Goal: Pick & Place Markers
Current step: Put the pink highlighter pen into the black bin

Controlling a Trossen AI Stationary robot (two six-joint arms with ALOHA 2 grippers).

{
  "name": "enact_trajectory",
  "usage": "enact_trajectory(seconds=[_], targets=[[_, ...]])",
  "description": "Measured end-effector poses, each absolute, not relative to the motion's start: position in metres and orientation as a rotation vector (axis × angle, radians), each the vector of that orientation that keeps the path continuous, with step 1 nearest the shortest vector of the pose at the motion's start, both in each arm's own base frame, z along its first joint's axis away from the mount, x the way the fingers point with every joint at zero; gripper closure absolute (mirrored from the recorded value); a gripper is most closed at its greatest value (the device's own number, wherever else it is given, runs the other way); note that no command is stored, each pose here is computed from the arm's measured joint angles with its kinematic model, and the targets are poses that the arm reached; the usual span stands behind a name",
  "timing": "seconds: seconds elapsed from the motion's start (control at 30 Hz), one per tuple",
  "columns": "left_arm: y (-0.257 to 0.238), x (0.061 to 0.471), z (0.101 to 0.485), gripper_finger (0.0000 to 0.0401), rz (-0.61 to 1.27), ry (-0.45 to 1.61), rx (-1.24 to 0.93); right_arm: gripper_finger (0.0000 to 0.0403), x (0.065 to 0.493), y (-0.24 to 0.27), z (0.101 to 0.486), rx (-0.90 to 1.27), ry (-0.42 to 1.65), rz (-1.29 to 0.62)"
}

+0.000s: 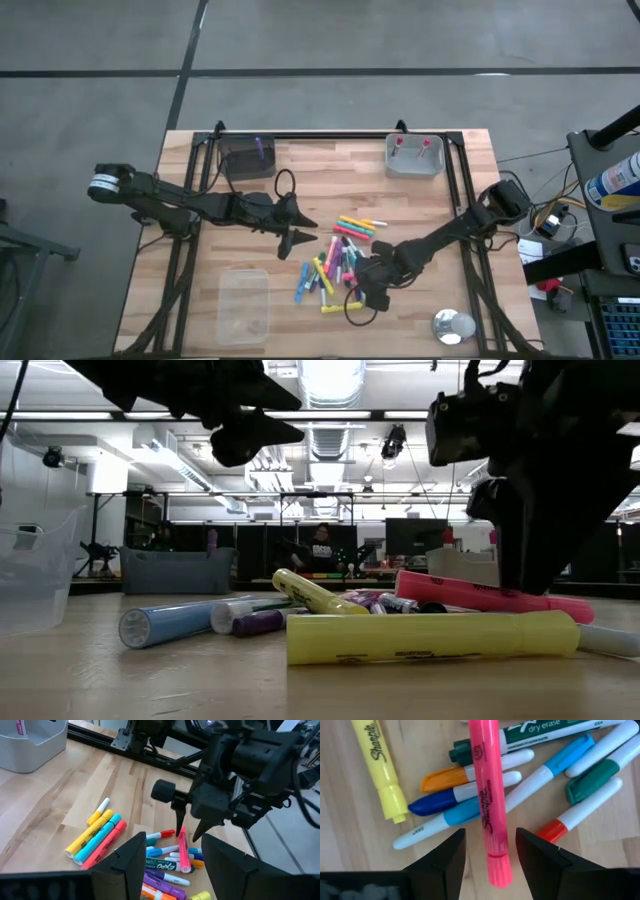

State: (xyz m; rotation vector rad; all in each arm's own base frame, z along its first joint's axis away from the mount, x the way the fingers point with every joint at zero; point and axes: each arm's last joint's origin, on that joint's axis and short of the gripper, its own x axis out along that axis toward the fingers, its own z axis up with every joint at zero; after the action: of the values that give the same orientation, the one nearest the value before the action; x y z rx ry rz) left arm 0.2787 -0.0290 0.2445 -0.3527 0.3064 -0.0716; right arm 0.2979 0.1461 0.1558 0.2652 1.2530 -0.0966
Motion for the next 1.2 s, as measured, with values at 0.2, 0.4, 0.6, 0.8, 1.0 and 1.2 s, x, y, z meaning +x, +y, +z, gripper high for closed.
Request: enact_trajectory(seconds=[0.2,0.4,0.6,0.8,1.0,1.2], targets=[[-0.029,0.279,0.245,0.0218,-0.073,0.302,-0.353,0.026,0.294,0.144,0.15,0.257,1.263,-0.105],[-0.029,0.279,0.246,0.0218,-0.076,0.293,-0.354,0.028,0.293,0.144,0.147,0.259,1.259,-0.104],[-0.029,0.279,0.246,0.0218,-0.079,0.292,-0.354,0.0296,0.293,0.144,0.144,0.267,1.242,-0.095],[-0.029,0.279,0.246,0.0218,-0.08,0.292,-0.356,0.0314,0.295,0.145,0.136,0.271,1.247,-0.097],[-0.029,0.279,0.246,0.0218,-0.08,0.289,-0.357,0.0334,0.298,0.146,0.139,0.267,1.247,-0.093],[-0.029,0.279,0.246,0.0218,-0.08,0.289,-0.357,0.0328,0.302,0.148,0.155,0.236,1.287,-0.097]])
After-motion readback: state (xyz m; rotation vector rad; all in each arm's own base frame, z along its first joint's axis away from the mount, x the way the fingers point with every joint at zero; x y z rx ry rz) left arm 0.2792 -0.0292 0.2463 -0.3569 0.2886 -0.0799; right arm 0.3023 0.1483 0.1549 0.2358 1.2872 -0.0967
